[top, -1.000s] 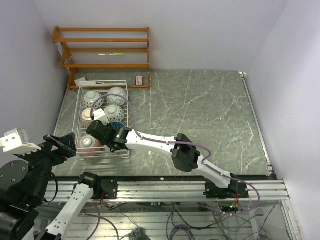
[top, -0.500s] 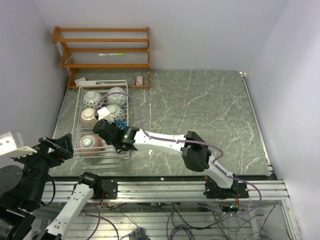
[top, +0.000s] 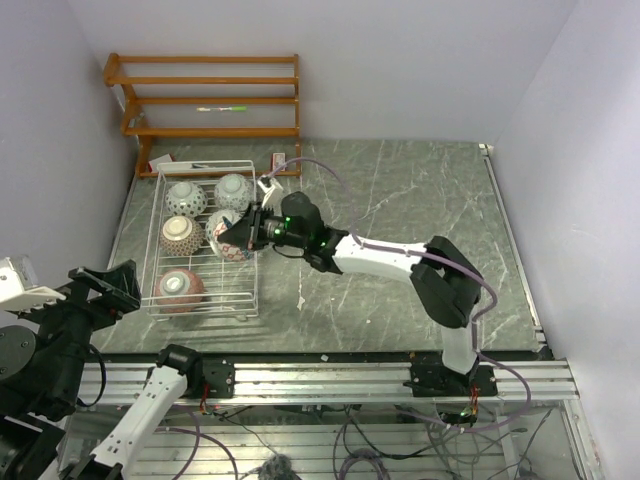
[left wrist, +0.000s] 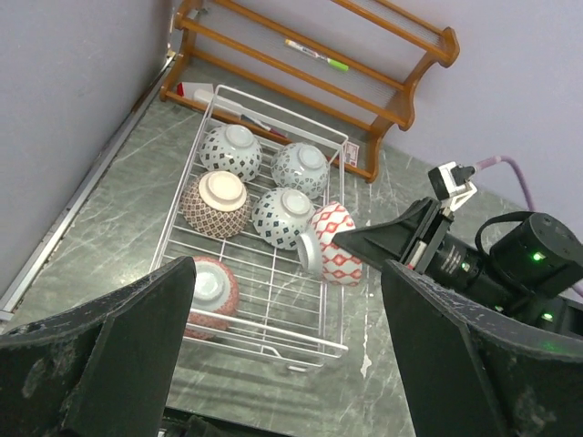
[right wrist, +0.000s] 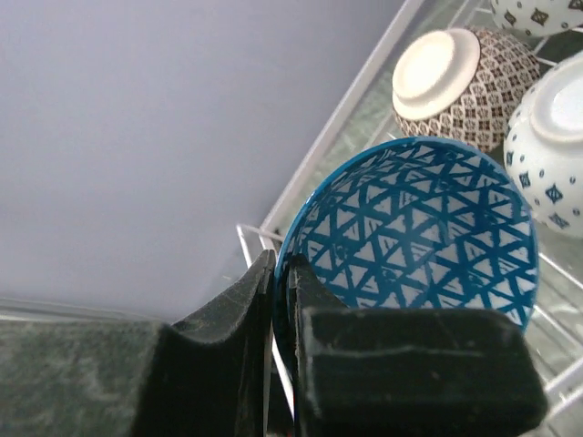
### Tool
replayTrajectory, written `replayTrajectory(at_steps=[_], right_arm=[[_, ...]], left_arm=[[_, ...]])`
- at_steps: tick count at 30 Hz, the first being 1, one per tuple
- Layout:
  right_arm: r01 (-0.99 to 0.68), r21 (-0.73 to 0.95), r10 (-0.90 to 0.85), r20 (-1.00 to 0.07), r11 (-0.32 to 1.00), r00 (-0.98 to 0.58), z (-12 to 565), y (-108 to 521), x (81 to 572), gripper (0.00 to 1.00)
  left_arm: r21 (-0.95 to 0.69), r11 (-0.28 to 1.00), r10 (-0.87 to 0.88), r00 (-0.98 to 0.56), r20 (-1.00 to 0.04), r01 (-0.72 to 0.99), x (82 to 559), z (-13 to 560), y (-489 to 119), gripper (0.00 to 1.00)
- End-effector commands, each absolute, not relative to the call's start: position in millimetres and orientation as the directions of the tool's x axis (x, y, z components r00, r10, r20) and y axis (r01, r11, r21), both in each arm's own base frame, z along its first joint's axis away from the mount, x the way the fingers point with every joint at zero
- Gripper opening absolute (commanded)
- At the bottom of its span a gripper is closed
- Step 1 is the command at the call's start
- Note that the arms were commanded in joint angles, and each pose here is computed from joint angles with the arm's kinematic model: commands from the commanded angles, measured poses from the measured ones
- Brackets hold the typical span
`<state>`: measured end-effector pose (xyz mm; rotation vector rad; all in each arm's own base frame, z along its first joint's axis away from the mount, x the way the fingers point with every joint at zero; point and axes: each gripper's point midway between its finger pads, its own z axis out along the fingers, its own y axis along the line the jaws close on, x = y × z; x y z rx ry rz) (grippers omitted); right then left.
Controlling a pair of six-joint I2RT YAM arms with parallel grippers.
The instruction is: Load the bowls into the dish rack
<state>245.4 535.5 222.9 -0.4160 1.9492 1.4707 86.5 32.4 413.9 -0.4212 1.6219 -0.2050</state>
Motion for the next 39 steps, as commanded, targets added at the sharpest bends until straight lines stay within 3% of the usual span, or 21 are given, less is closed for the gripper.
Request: replayTrajectory(at_steps=[1,8,12,22,28,39], right_arm=[[-0.479,0.871,0.131,-0.465,-0.113,-0.876,257.2,538.2,227.1,0.05],[-0.327,0.902,0.067,-0.321,-0.282,-0.945,251.5,543.0,223.5,0.05],[-0.291,0.919,0.05,-0.288,-0.265,-0.956,241.7,548.7,222.0,0.07],[-0.064,0.953,-0.009,-0.07,-0.297,-0.997,195.1,558.6,225.9,0.08],[-0.045,0.972,0.015,-0.043,-0.23,-0.999,173.3,562.5,232.8,0.1],[0.064,0.996,0.089,0.069,-0.06,-0.994,118.0,548.2,246.8,0.31]], left_arm=[[-0.347,0.922,-0.361,-0.053,-0.931,-0.172,88.6,417.6,37.5,0.93],[-0.333,0.924,-0.349,-0.059,-0.935,-0.186,93.3,419.9,38.5,0.93],[-0.332,0.925,-0.348,-0.06,-0.936,-0.183,96.4,419.7,37.0,0.93],[-0.331,0.927,-0.347,-0.07,-0.935,-0.176,103.7,418.0,32.6,0.93],[-0.327,0.927,-0.344,-0.068,-0.937,-0.181,103.2,419.1,34.0,0.93],[-0.328,0.926,-0.346,-0.068,-0.936,-0.187,102.6,417.0,35.0,0.93]])
